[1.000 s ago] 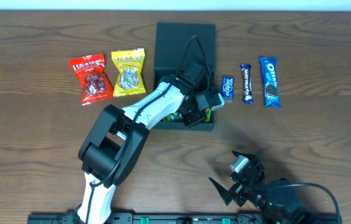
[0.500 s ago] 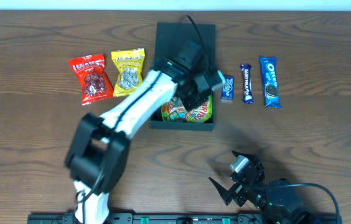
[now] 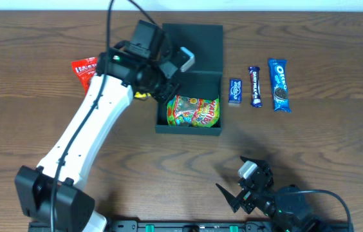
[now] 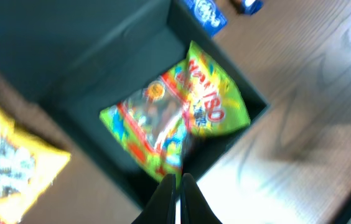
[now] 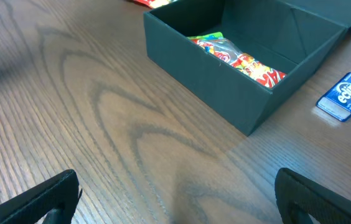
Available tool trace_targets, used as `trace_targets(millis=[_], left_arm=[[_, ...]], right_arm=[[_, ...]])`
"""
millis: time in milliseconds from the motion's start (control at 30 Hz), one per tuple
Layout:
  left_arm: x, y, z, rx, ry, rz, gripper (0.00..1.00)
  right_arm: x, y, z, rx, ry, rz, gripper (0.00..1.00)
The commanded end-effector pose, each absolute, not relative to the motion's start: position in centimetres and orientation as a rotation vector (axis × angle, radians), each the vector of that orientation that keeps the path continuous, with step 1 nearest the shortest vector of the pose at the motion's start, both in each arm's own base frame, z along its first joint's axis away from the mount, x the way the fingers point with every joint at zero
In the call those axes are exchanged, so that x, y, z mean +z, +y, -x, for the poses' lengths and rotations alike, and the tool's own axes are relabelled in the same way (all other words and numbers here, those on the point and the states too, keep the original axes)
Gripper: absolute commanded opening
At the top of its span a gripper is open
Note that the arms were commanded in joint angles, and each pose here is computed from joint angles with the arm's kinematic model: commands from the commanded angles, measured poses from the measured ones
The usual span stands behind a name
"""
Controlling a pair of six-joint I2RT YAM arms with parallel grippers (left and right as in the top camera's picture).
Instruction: Pack container
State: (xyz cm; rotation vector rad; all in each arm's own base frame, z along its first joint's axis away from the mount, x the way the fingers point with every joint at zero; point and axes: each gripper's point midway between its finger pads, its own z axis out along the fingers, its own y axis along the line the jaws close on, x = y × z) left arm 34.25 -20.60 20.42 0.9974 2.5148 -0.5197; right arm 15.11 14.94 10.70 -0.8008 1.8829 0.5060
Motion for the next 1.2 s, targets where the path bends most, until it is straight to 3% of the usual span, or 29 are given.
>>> trace_targets(millis=[0,267,467,700,933,1167], left_arm=[[21.3,-19.2,-34.1,-0.52,2.545,-0.925,0.06],[21.1,-18.0,-34.0,-0.535,2.615,-0.821,0.06],[21.1,-18.1,-34.0,-0.549,2.627,-0.79,0.06],[21.7,-19.2,-33.8,-0.648,2.59,-0.806,0.06],[21.9,-19.4,-34.2,-0.654,2.584,-0.771,0.06],[22.7,-19.7,-36.1,-0.619,2.5,-0.765,0.06]], right_arm=[[10.7,15.0,-15.1,0.498,1.87,0.814,0.99],[13.1,16.4,-15.0,0.622,1.79,0.761,0.99],[18.1,18.1,-14.6,1.089,1.771,0.383,0.99],[18.4,18.3,-14.5,1.318,1.863,0.115,0.99],[22.7,17.5,-15.6,1.299,1.646,0.106,0.99],[22.4,14.2,-19.0,1.126,1.633,-0.079,0.99]])
